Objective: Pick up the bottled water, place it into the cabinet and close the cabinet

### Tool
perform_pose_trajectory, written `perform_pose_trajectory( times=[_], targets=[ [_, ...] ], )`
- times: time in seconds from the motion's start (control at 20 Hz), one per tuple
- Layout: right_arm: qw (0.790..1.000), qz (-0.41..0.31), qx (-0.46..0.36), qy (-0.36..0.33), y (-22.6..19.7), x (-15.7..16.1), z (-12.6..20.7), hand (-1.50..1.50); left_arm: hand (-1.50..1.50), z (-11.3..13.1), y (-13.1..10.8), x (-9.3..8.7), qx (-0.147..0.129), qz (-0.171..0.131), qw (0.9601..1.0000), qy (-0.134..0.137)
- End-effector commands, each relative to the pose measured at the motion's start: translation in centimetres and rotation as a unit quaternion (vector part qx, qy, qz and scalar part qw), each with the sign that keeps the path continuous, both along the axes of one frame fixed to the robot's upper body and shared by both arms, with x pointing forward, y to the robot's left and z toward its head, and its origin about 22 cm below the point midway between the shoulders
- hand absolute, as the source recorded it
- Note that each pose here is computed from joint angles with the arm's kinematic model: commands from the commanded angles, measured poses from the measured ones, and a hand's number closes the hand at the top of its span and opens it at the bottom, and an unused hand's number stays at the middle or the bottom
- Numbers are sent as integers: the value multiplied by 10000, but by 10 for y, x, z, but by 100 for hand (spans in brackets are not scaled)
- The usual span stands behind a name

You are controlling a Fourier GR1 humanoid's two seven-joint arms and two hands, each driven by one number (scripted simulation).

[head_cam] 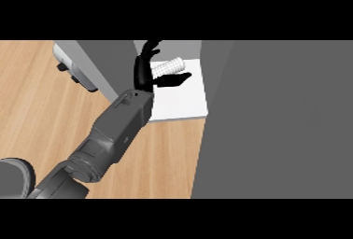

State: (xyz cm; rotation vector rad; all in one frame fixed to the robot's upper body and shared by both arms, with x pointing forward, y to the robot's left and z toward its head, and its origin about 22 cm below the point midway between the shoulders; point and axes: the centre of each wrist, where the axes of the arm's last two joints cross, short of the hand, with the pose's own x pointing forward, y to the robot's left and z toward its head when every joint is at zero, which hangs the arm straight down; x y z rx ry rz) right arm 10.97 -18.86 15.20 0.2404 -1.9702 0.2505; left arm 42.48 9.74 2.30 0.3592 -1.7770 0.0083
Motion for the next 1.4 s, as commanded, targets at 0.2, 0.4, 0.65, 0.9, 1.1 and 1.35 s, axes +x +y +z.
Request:
perform_pose_trajectory(
  times=[0.2, 0.4, 0.65, 0.9, 1.1, 1.35],
  targets=[
    [9999, 99, 114, -65, -9, -9, 14, -150, -150, 6, -1, 4, -230, -178, 9995, -75],
    [9999, 34, 151, -33, -5, -11, 5, -150, -150, 20, -2, 11, 16, -391, 9992, -115],
    [9998, 52, 166, -60, -8, -10, 15, -150, -150, 17, -9, 6, -675, -1034, 9909, -533],
    [9998, -135, 126, -71, -2, -11, 7, -150, -150, 22, -12, 6, -1241, -1890, 9723, -586],
    [9999, -81, 63, -17, -4, -13, 5, -150, -150, 23, -14, 4, -1548, -2027, 9652, -582],
    [9997, -205, 66, -86, -5, -10, 16, -150, -150, 32, -27, -6, -1897, -2164, 9560, -573]
  ],
)
